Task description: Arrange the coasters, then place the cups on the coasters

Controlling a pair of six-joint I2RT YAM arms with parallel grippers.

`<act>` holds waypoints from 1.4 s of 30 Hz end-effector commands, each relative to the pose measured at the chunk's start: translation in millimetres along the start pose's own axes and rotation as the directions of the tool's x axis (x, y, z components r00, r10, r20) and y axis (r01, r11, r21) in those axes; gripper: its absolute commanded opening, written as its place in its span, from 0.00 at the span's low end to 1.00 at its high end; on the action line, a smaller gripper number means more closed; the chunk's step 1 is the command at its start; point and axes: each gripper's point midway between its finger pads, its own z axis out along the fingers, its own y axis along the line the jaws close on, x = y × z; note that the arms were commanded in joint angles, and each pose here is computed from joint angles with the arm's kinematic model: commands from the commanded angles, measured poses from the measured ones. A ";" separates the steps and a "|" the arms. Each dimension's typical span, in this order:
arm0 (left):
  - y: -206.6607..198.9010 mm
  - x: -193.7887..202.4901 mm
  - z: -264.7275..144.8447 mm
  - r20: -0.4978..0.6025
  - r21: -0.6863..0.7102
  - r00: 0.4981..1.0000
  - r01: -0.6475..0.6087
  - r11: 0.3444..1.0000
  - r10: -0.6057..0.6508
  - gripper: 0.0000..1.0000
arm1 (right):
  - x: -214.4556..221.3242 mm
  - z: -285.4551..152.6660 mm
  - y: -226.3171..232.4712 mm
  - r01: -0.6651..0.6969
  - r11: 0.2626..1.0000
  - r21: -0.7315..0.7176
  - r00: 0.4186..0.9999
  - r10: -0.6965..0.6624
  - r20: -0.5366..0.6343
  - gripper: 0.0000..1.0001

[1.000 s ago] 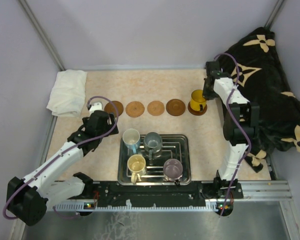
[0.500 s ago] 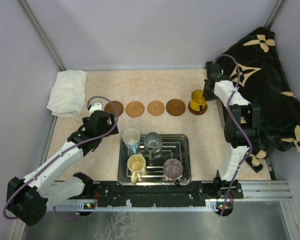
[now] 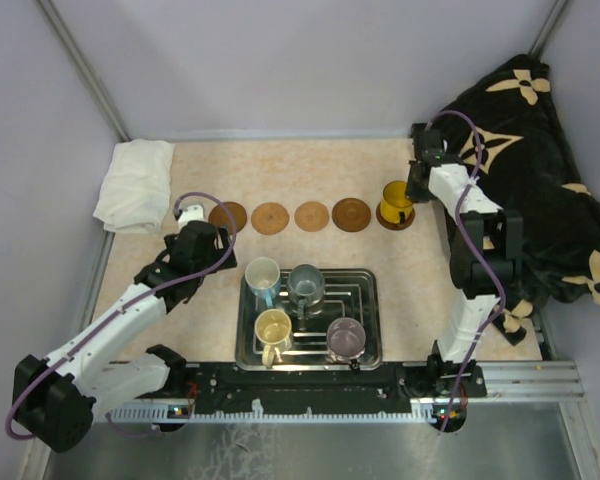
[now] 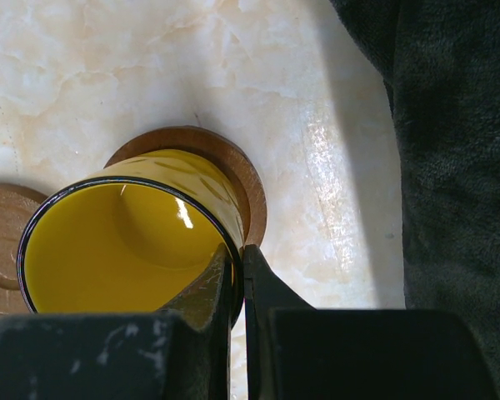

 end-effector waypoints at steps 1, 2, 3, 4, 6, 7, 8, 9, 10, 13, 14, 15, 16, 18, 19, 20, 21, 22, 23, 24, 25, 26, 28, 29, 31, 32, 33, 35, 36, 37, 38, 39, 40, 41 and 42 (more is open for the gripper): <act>-1.7 -12.1 -5.6 0.038 0.010 0.999 0.031 0.999 -0.032 1.00 | 3.7 -11.3 -6.4 -0.004 1.000 0.015 1.000 0.004 0.001 0.00; -1.8 -12.3 -6.1 0.039 0.011 0.999 0.031 0.999 -0.031 1.00 | 4.3 -11.3 -6.7 -0.004 1.000 0.015 1.000 0.004 0.000 0.00; -1.4 -12.4 -6.3 0.040 0.010 0.999 0.032 0.999 -0.032 1.00 | 4.9 -11.1 -6.6 -0.004 1.000 0.014 1.000 0.004 0.000 0.00; -1.2 -12.5 -6.2 0.040 0.009 0.999 0.031 0.999 -0.032 1.00 | 5.2 -10.6 -6.8 -0.004 1.000 0.015 1.000 0.004 0.000 0.00; -0.9 -12.3 -6.2 0.040 0.008 0.999 0.031 0.999 -0.031 1.00 | 6.8 -9.5 -6.8 -0.003 1.000 0.015 1.000 0.003 -0.004 0.00; -1.1 -12.2 -6.2 0.040 0.008 0.999 0.030 1.000 -0.030 1.00 | 8.7 -8.6 -6.6 -0.002 1.000 0.014 1.000 0.002 -0.011 0.00; -1.0 -12.2 -6.1 0.039 0.008 0.999 0.031 0.999 -0.031 1.00 | 9.5 -8.6 -6.2 -0.001 1.000 0.011 1.000 0.001 -0.013 0.00; -1.3 -11.9 -6.0 0.038 0.009 0.999 0.031 0.999 -0.031 1.00 | 11.3 -8.0 -5.7 -0.003 1.000 0.007 1.000 0.003 -0.015 0.00; -1.2 -11.9 -5.9 0.038 0.008 0.999 0.033 0.999 -0.033 1.00 | 12.7 -7.4 -5.6 -0.004 1.000 0.006 1.000 0.004 -0.016 0.00; -1.8 -12.1 -5.5 0.037 0.009 0.999 0.032 0.999 -0.032 1.00 | 15.4 -5.9 -4.8 -0.004 1.000 -0.001 1.000 0.004 -0.019 0.00; -1.8 -11.7 -5.1 0.035 0.008 0.999 0.032 0.999 -0.032 1.00 | 16.1 -5.1 -5.1 -0.004 1.000 0.000 1.000 0.004 -0.021 0.00; -1.7 -11.3 -4.9 0.034 0.008 0.999 0.030 1.000 -0.030 1.00 | 17.6 -4.1 -4.8 -0.004 1.000 -0.001 1.000 0.004 -0.024 0.01; -1.9 -11.4 -4.9 0.034 0.008 0.999 0.031 0.999 -0.031 1.00 | 18.2 -3.6 -4.1 -0.002 1.000 -0.005 1.000 0.002 -0.025 0.05; -2.0 -11.1 -4.7 0.033 0.008 0.999 0.030 1.000 -0.031 1.00 | 18.2 -2.6 -2.6 -0.002 1.000 -0.013 1.000 0.002 -0.022 0.15; -2.0 -10.4 -4.3 0.031 0.008 0.999 0.029 1.000 -0.029 1.00 | 17.9 -2.2 -1.6 -0.003 1.000 -0.019 1.000 0.002 -0.019 0.20; -1.9 -10.0 -4.2 0.030 0.008 0.999 0.028 1.000 -0.028 1.00 | 17.4 -1.9 -0.6 -0.003 1.000 -0.024 1.000 0.002 -0.017 0.23; -1.9 -9.9 -4.0 0.030 0.007 0.999 0.028 1.000 -0.028 1.00 | 16.1 -1.8 0.6 -0.002 1.000 -0.030 1.000 0.002 -0.012 0.25; -1.6 -9.2 -3.6 0.028 0.006 0.999 0.026 1.000 -0.026 1.00 | 14.6 -1.7 1.4 -0.004 0.999 -0.035 1.000 0.004 -0.008 0.27; -1.7 -9.1 -3.4 0.028 0.006 0.999 0.026 1.000 -0.027 1.00 | 13.2 -1.6 2.9 -0.005 0.999 -0.041 1.000 0.005 -0.003 0.28; -1.7 -9.3 -3.2 0.028 0.005 0.999 0.024 1.000 -0.024 1.00 | 11.1 -1.9 4.1 -0.007 0.999 -0.049 1.000 0.007 0.003 0.29; -1.8 -9.0 -3.0 0.027 0.004 0.999 0.021 1.000 -0.021 1.00 | 8.4 -3.0 5.7 -0.008 0.998 -0.056 1.000 0.009 0.011 0.30; -1.9 -9.5 -2.8 0.029 0.004 0.999 0.023 1.000 -0.023 1.00 | 5.6 -4.2 6.9 -0.010 0.998 -0.062 1.000 0.011 0.021 0.31; -2.3 -9.6 -2.2 0.028 0.005 0.999 0.021 1.000 -0.021 1.00 | -2.8 -7.3 10.0 -0.014 0.997 -0.078 0.999 0.018 0.051 0.34; -2.5 -8.9 -1.8 0.026 0.004 0.999 0.019 1.000 -0.019 1.00 | -7.5 -9.7 11.8 -0.015 0.996 -0.087 0.998 0.021 0.067 0.35; -2.2 -9.1 -1.6 0.026 0.002 0.999 0.019 1.000 -0.019 1.00 | -15.7 -12.8 12.5 -0.015 0.996 -0.092 0.995 0.024 0.094 0.36; -2.4 -9.1 -1.8 0.026 0.003 1.000 0.018 1.000 -0.018 1.00 | -19.3 -14.2 12.9 -0.013 0.996 -0.093 0.994 0.022 0.103 0.36; -1.9 -9.2 -1.8 0.027 0.002 0.999 0.018 1.000 -0.018 1.00 | -22.5 -15.3 13.1 -0.010 0.996 -0.091 0.994 0.020 0.108 0.36; -1.7 -8.8 -1.8 0.026 0.001 0.999 0.018 1.000 -0.018 1.00 | -27.8 -16.6 14.1 -0.005 0.996 -0.092 0.993 0.016 0.113 0.36; -1.8 -9.1 -1.9 0.027 0.002 0.999 0.018 1.000 -0.018 1.00 | -29.5 -17.0 15.4 -0.003 0.995 -0.098 0.993 0.015 0.115 0.36; -1.9 -9.6 -2.0 0.028 0.002 0.999 0.018 1.000 -0.018 1.00 | -30.9 -17.7 16.5 -0.002 0.995 -0.104 0.993 0.014 0.118 0.36; -1.9 -9.5 -1.9 0.028 0.002 0.999 0.019 1.000 -0.019 1.00 | -32.4 -18.4 16.8 -0.001 0.994 -0.108 0.992 0.014 0.122 0.36; -2.1 -9.8 -2.2 0.027 0.003 0.999 0.019 1.000 -0.019 1.00 | -34.1 -20.3 17.7 0.000 0.994 -0.111 0.992 0.014 0.127 0.36; -2.1 -10.2 -2.5 0.028 0.003 0.999 0.019 1.000 -0.019 1.00 | -35.1 -22.2 17.5 0.000 0.994 -0.110 0.992 0.014 0.128 0.36; -2.0 -10.9 -2.8 0.030 0.002 0.999 0.020 1.000 -0.020 1.00 | -36.0 -24.0 16.7 -0.001 0.994 -0.108 0.991 0.015 0.130 0.36; -2.0 -11.6 -3.4 0.032 0.003 0.999 0.019 1.000 -0.019 1.00 | -36.2 -26.5 16.3 -0.002 0.994 -0.107 0.991 0.016 0.132 0.36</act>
